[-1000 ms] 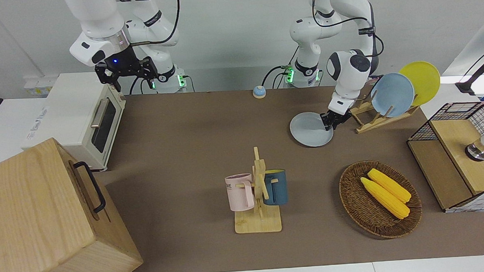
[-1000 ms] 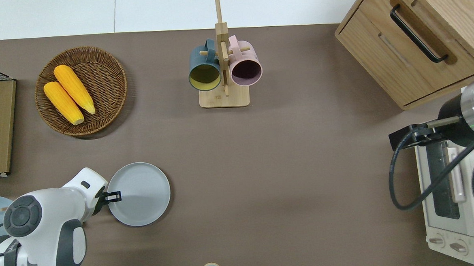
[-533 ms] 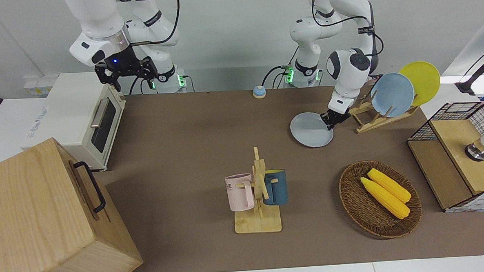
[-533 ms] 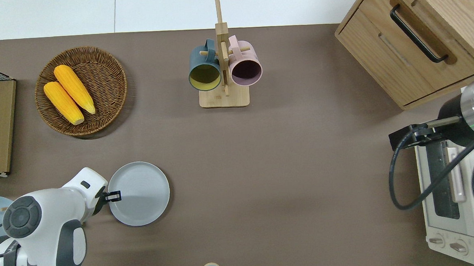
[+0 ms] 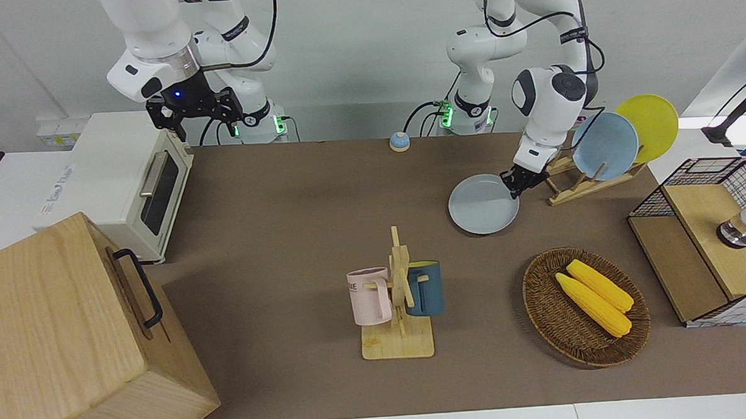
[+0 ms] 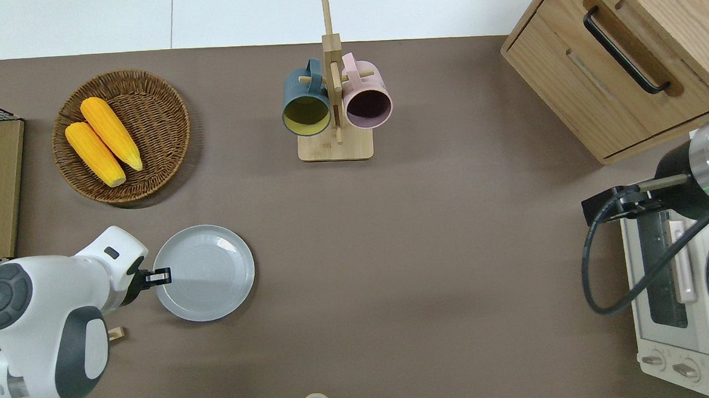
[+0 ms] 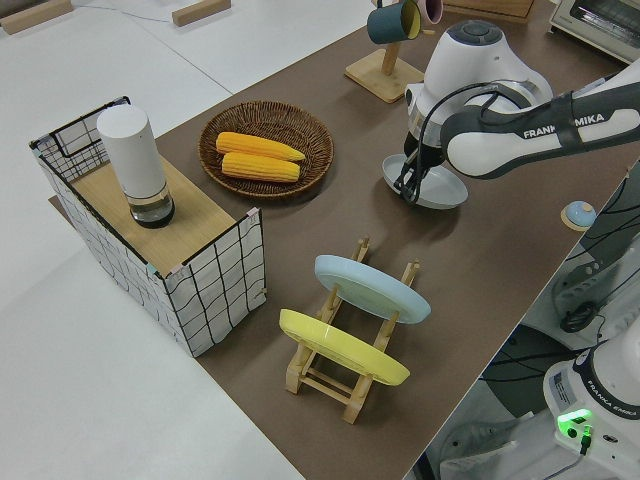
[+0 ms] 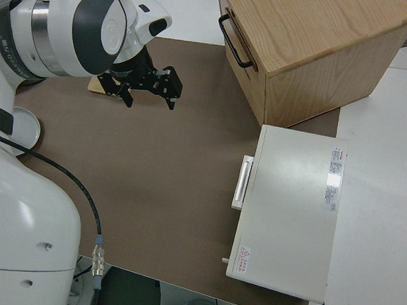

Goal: Pick gray plate from table and place it on lower plate rack with left arm
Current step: 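Carry the gray plate with the left gripper over the wooden rack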

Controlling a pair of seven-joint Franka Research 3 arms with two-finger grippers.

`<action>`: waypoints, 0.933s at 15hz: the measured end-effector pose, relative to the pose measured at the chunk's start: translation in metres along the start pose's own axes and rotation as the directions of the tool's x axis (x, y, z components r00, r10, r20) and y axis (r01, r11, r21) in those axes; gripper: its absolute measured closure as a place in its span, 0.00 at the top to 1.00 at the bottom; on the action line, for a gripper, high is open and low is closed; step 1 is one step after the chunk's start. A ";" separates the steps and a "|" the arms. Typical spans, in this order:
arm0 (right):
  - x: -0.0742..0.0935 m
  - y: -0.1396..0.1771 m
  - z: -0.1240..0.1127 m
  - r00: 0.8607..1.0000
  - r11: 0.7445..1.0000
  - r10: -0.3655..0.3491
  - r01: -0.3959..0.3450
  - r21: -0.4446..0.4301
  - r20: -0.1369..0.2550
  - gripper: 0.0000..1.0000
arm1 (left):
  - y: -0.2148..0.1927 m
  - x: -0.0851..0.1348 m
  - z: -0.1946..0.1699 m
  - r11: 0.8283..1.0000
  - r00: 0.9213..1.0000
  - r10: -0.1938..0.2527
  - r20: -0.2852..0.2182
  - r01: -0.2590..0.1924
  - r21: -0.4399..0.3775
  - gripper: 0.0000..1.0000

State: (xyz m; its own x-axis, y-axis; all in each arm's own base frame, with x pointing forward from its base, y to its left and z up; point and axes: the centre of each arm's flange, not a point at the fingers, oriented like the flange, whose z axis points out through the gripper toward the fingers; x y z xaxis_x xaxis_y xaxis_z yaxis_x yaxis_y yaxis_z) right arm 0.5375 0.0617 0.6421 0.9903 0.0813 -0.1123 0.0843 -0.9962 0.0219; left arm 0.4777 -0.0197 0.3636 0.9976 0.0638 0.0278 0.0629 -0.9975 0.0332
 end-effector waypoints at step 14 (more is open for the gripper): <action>0.000 0.000 0.000 1.000 1.000 0.000 0.000 0.000 0.000 0.99 | 0.008 0.037 -0.148 1.000 0.994 0.005 0.111 -0.004 -0.009 0.04</action>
State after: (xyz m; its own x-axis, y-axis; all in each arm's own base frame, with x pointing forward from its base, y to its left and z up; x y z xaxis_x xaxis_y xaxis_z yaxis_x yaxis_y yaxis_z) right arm 0.5375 0.0617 0.6421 0.9903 0.0813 -0.1123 0.0843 -0.9962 0.0219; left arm 0.5106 -0.0208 0.5131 0.9950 0.0550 -0.0833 0.0587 -0.9974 0.0423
